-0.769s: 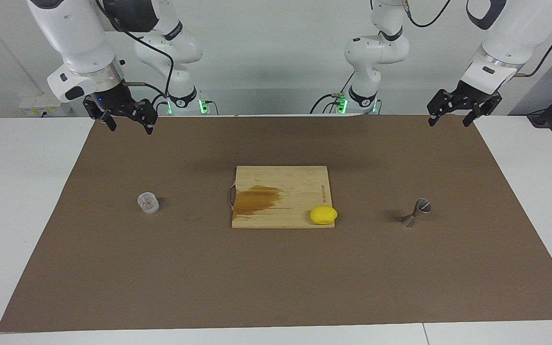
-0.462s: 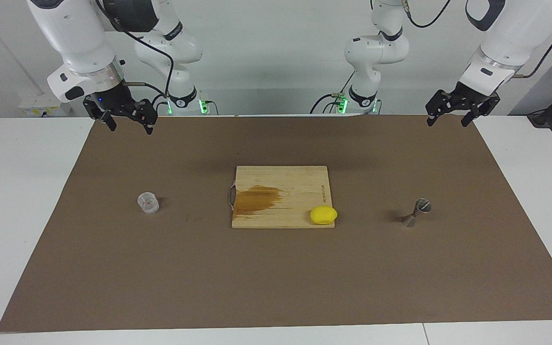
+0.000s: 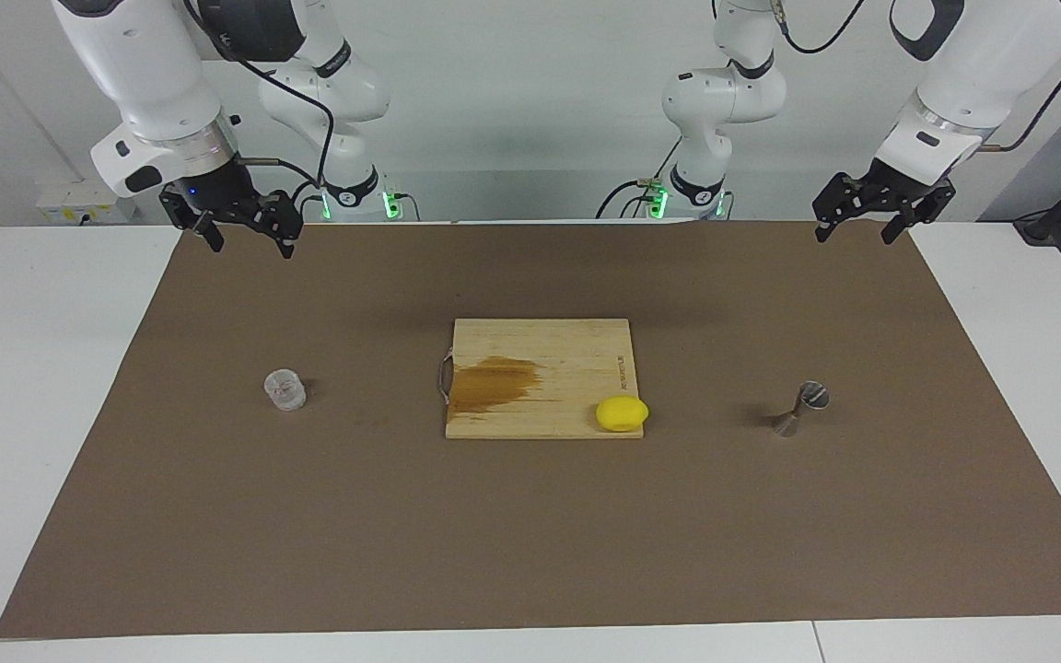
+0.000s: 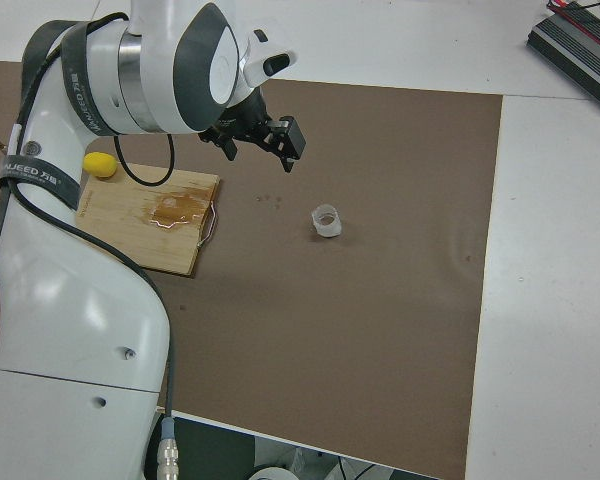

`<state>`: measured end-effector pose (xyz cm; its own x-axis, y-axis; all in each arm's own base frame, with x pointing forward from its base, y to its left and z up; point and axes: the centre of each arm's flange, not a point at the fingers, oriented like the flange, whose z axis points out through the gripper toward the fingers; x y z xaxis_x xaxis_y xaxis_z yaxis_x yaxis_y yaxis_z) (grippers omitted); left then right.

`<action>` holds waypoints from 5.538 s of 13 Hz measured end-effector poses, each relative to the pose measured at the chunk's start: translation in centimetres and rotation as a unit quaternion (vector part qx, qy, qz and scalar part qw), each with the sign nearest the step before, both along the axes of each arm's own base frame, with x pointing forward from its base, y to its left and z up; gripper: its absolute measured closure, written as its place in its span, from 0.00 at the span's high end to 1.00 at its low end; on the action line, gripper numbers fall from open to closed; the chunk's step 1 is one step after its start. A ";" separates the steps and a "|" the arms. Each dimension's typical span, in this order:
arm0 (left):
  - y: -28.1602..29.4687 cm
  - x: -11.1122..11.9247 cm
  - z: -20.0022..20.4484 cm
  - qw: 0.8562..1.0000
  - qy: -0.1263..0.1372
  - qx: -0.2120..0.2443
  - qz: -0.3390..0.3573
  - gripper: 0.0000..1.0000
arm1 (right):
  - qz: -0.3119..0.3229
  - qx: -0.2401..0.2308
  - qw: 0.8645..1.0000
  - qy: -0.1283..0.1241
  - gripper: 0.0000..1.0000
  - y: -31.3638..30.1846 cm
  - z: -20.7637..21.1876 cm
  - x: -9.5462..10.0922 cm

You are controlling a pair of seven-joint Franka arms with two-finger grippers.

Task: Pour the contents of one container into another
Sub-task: 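Reach the left gripper toward the small metal cup, then close the left gripper around the small metal cup, then carry the metal cup with the left gripper onto the wooden board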

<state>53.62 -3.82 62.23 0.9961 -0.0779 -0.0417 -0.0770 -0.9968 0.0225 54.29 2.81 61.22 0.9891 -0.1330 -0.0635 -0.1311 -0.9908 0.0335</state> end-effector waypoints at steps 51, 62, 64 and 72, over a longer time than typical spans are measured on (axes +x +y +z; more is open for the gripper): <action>11.0 1.2 -30.2 0.238 0.228 -0.418 0.847 0.81 | 0.000 0.000 1.000 0.000 1.00 0.0 0.0 0.0; 9.9 1.3 -30.2 0.247 0.236 -0.420 0.841 0.51 | 0.000 0.000 1.000 0.000 1.00 0.0 0.0 0.0; 8.1 1.8 -29.6 0.267 0.259 -0.425 0.825 0.51 | 0.000 0.000 1.000 0.000 1.00 0.0 0.0 0.0; -9.7 2.3 -21.3 0.391 0.307 -0.432 0.753 0.51 | 0.000 0.000 1.000 0.000 1.00 0.0 0.0 0.0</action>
<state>55.91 -13.55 40.95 -0.2360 0.3288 -0.9144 0.8665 0.4971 -0.0449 54.29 2.81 61.22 0.9891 -0.1330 -0.0635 -0.1311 -0.9908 0.0335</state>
